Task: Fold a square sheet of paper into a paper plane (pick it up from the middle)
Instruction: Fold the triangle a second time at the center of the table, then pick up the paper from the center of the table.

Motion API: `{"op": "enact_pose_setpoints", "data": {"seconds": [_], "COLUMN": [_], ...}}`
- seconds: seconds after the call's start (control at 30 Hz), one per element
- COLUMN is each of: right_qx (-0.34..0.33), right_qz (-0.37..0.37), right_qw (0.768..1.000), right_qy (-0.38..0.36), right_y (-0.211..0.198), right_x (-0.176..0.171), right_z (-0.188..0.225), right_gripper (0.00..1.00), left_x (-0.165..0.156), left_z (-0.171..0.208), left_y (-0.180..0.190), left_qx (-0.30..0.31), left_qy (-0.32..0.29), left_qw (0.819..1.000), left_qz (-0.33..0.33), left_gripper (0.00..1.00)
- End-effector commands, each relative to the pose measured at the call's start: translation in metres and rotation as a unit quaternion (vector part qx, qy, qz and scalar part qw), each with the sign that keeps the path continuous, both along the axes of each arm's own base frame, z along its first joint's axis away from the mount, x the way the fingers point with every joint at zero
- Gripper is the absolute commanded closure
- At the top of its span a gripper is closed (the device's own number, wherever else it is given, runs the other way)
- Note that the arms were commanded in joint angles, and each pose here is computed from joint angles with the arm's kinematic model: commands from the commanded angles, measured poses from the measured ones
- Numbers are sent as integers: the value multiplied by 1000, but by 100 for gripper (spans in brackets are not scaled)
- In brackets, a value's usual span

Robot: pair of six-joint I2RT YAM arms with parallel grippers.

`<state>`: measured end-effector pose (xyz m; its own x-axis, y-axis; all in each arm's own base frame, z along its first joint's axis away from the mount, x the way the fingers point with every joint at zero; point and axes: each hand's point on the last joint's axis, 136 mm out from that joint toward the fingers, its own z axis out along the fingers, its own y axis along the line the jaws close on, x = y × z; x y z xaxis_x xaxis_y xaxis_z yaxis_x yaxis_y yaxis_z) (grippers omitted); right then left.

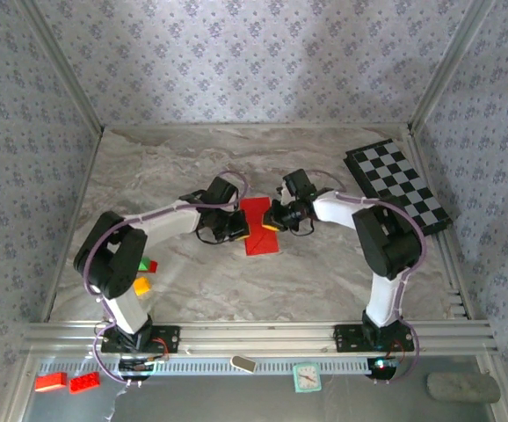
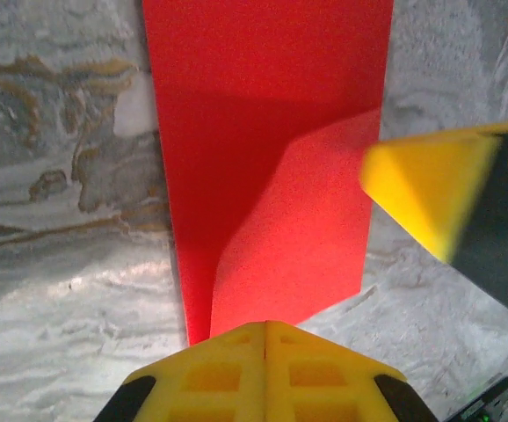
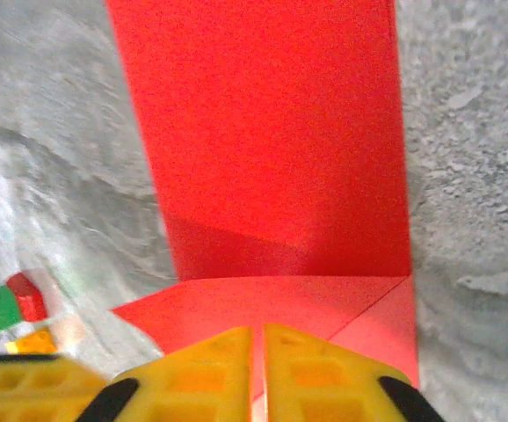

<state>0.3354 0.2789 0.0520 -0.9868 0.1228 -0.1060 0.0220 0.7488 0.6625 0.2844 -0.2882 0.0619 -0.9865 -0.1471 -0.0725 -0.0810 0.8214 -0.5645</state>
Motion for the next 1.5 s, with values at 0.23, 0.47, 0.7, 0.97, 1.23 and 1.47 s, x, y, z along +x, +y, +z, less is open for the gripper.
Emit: {"op": "enact_pose_setpoints", "data": {"seconds": [0.23,0.47,0.7,0.97,1.23,1.47], "right_qx": [-17,-15,-19,-17,-5,9], "right_qz": [-60,-69,-69,-60,-55,-57], "right_qw": [998,997,997,997,997,997], "right_qy": [-9,16,32,43,49,56], "right_y": [-22,-17,-11,-4,3,7], "right_x": [-1,-1,-3,-5,-7,-8], "right_z": [9,-5,-14,-21,-23,-24], "right_gripper": [74,69,66,65,68,68], "left_x": [27,31,26,20,16,14], "left_z": [-8,-30,-46,-56,-60,-62], "left_y": [-13,0,4,11,14,17], "left_qx": [-9,10,14,30,34,33], "left_qy": [-10,5,25,37,43,47], "left_qw": [999,998,996,995,994,993], "left_qz": [28,60,79,87,90,101], "left_gripper": [93,93,93,93,93,92]}}
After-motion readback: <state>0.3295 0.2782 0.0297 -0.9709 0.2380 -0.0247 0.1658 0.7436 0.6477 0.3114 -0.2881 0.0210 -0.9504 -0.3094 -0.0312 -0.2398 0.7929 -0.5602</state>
